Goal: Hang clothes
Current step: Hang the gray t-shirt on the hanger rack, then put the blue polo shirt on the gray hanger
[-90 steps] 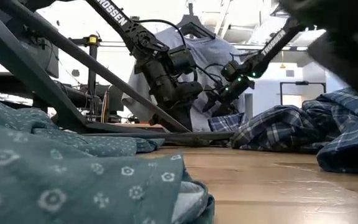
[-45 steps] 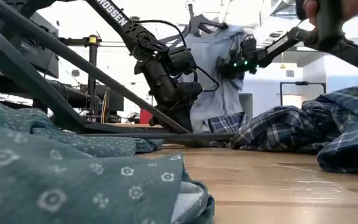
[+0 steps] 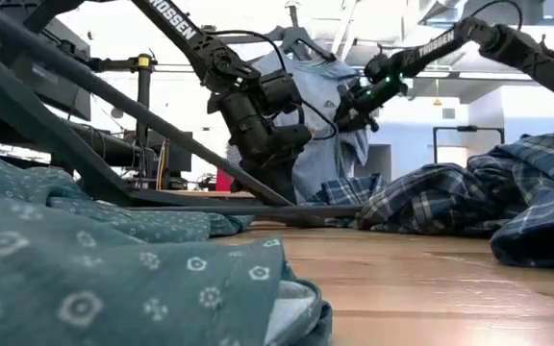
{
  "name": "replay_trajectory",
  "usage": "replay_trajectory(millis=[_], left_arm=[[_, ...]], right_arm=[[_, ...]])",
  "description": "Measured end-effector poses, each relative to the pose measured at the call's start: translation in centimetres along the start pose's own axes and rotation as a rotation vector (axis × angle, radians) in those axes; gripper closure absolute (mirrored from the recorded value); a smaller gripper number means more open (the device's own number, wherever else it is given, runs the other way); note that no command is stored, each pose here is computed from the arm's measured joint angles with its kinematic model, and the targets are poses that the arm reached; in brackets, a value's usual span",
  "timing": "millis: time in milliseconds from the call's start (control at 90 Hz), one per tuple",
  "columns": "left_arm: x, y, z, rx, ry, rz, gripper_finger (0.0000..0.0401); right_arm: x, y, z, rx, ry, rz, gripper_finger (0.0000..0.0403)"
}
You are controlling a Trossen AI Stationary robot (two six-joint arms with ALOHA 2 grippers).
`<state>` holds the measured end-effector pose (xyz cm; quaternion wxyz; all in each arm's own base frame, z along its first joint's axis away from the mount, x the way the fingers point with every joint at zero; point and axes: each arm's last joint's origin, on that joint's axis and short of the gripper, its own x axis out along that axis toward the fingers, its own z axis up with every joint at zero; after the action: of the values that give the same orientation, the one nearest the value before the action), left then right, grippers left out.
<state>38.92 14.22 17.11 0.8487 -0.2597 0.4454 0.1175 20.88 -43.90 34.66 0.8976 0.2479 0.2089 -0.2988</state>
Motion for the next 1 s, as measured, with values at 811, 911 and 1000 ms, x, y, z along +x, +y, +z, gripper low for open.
replay_trajectory(millis=[811, 911, 1000], left_arm=[[-17.7, -5.5, 1.7, 0.022, 0.007, 0.408, 0.027], [-18.2, -4.7, 0.6, 0.017, -0.005, 0.406, 0.027], [-18.1, -3.3, -0.6, 0.023, 0.004, 0.373, 0.027]], right_arm=[[-16.3, 18.3, -2.6, -0.388, 0.11, 0.186, 0.0186], [-14.5, 17.3, -4.9, -0.304, 0.209, 0.176, 0.0186], [-11.7, 16.0, -7.7, -0.231, 0.289, 0.163, 0.0186]])
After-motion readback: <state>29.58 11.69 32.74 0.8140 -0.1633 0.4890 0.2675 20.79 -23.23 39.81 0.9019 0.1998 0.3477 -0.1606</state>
